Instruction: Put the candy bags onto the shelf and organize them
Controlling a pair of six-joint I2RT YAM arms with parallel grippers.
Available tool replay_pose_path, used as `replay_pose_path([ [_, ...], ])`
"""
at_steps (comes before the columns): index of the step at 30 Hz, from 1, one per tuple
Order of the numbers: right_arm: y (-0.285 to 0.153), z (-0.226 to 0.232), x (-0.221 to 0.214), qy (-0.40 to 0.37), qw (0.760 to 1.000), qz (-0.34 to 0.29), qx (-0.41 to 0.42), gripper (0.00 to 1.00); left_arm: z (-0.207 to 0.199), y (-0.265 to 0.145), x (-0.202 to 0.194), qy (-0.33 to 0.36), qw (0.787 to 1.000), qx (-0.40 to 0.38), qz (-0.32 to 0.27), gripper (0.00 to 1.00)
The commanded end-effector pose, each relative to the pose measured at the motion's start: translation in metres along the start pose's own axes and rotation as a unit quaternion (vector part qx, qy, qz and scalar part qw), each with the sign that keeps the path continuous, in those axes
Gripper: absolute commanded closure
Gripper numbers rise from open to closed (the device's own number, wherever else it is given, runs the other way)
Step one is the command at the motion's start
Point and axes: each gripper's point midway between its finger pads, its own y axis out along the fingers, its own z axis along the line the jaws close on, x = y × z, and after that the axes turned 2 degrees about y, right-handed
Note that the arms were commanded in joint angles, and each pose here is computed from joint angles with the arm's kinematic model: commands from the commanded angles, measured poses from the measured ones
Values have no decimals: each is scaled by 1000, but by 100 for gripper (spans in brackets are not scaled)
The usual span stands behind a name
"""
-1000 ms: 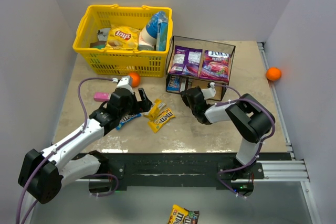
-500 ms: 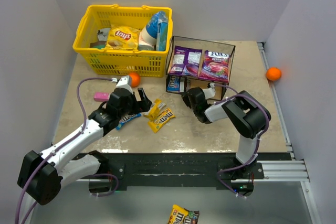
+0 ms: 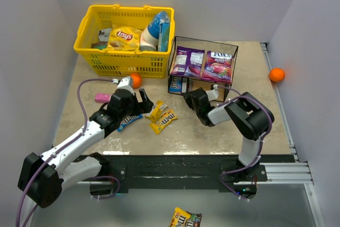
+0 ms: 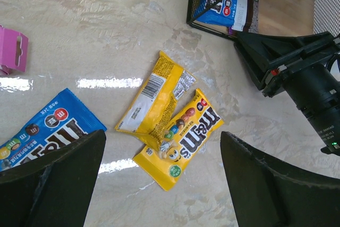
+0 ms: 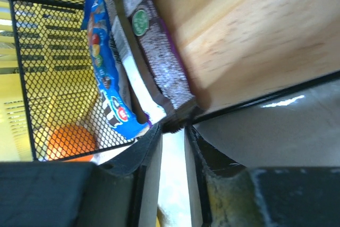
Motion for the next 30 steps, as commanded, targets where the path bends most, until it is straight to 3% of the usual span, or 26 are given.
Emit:
replay_pose_path([
  [1, -9, 13, 15, 20, 999, -22, 25, 69, -7, -4, 15, -3, 1000, -12, -22, 5],
  [10, -34, 30, 2, 20, 999, 8, 49, 53, -9, -2, 13, -8, 1000, -17, -19, 5],
  [15, -55, 25, -19, -7, 998, 59, 32, 44, -9, -3, 13, -7, 1000, -19, -18, 5],
  [22, -108, -4, -68, -84, 984, 155, 18, 43, -8, -3, 2, -2, 1000, -25, -5, 4],
  [30, -129, -22, -95, -99, 975, 198, 8, 49, 2, -2, -18, -5, 999, -32, 4, 5],
])
